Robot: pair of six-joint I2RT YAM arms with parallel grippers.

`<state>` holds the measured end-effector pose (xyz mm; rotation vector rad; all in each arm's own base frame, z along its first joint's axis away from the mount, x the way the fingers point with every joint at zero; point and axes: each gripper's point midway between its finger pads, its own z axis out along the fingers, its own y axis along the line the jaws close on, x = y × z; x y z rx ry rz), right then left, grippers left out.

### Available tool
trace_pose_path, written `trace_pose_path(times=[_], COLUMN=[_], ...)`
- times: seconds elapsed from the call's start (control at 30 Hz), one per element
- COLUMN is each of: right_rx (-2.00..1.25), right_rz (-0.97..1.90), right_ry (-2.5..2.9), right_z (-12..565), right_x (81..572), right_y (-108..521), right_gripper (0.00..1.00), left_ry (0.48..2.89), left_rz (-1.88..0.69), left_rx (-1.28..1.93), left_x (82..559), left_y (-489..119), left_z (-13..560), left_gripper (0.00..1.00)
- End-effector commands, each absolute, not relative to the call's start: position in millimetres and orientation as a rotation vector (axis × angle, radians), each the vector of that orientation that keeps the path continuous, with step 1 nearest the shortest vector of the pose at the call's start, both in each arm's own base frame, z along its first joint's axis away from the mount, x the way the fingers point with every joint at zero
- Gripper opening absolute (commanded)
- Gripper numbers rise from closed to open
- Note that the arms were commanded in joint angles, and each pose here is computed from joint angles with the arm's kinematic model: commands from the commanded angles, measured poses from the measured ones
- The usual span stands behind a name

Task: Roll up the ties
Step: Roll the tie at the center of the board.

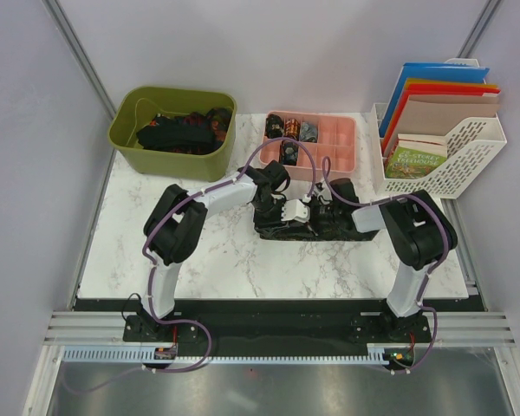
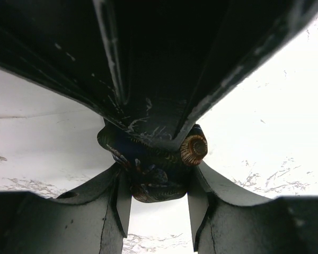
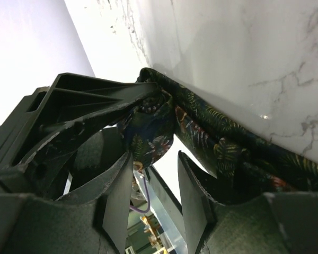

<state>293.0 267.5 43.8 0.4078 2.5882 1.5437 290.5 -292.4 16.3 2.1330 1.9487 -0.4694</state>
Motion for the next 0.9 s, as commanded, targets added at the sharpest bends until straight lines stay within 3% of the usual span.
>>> trace_pose_path(times=[0.0, 0.4, 0.5, 0.53, 0.63, 0.73, 0.87], right_rx=[0.364, 0.394, 0.393, 0.367, 0.378, 0.383, 0.37], right_rz=[1.631, 1.654, 1.622, 1.606, 1.551, 1.484, 1.391], right_ry=[2.465, 2.428, 2.472, 2.478, 2.514, 2.556, 2.62], right_z=[70.4, 49.9, 41.5, 39.6, 32.3, 22.3, 6.4], right_x=[299.7, 306.7, 303.1, 302.5, 302.7, 304.6, 303.4], right_y=[270.8, 288.2, 285.7, 285.3, 280.1, 272.7, 263.0], right_gripper=[0.47, 0.45, 0.37, 0.26, 0.09, 0.0, 0.0], left_ry=[2.059, 2.07, 2.074, 2.074, 2.068, 2.051, 2.001], left_rz=[-0.475, -0.491, -0.492, -0.495, -0.495, -0.496, -0.507], left_rx=[2.322, 2.316, 2.307, 2.307, 2.3, 2.291, 2.258], left_x=[256.8, 255.4, 256.7, 256.6, 257.1, 257.0, 260.4], left_y=[-261.8, -258.9, -258.2, -257.6, -257.7, -257.9, -263.2], left_z=[-47.4, -46.0, -44.9, -45.2, -41.3, -33.6, -13.3], left_gripper=[0.17, 0.17, 0.17, 0.17, 0.19, 0.22, 0.31])
